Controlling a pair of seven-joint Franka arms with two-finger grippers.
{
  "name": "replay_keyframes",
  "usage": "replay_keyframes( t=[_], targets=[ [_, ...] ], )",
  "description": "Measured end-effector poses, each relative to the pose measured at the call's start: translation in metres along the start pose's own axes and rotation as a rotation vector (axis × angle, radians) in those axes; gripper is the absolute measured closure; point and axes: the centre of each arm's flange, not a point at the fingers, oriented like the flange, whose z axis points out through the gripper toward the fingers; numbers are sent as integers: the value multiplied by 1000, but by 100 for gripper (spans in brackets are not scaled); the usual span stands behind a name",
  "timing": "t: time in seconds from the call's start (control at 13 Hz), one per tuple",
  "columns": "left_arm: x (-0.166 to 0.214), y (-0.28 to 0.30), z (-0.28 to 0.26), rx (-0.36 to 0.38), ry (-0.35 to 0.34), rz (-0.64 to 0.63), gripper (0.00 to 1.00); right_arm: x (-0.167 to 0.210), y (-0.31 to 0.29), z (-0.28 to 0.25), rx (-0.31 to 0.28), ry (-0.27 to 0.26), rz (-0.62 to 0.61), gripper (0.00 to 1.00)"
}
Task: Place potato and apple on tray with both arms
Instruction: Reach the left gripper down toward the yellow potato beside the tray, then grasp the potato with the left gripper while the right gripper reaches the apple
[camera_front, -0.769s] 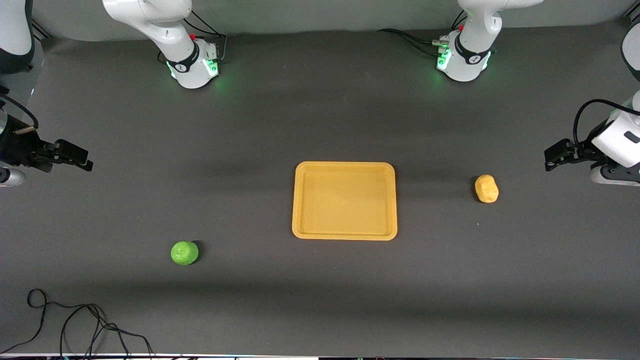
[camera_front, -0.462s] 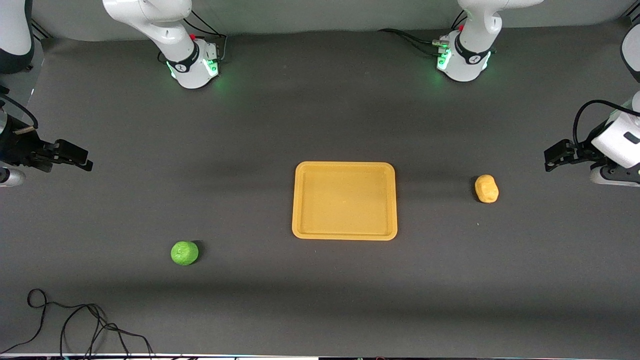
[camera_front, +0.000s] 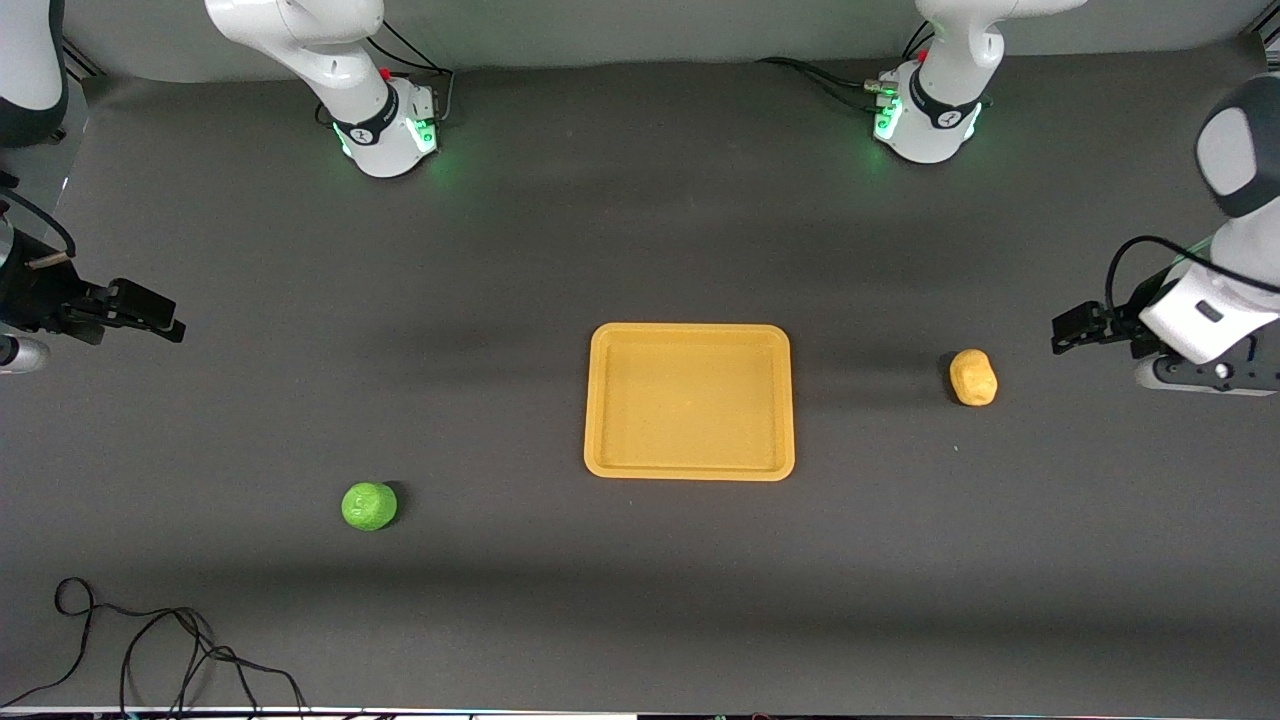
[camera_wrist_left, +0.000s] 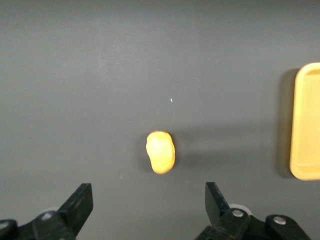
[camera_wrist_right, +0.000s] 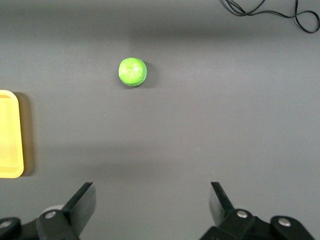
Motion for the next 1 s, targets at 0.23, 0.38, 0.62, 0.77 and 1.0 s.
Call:
replay_keyframes(
  t=[0.23, 0.38, 0.62, 0.77, 1.0],
  targets=[
    [-21, 3, 120, 3, 5, 7, 0, 2, 0, 2, 0, -4, 0, 0],
    [-36, 15, 199, 1, -4, 32, 0, 2, 0, 3, 0, -5, 0, 0],
    [-44, 26, 264, -7, -60, 70, 1, 3, -5, 6, 0, -10, -8, 0],
    [-46, 25, 270, -9, -72, 79, 5, 6, -18, 12, 0, -17, -30, 0],
    [-43, 27, 262, -8, -70, 84, 34, 28, -45, 15, -2, 7, -74, 0]
  ],
)
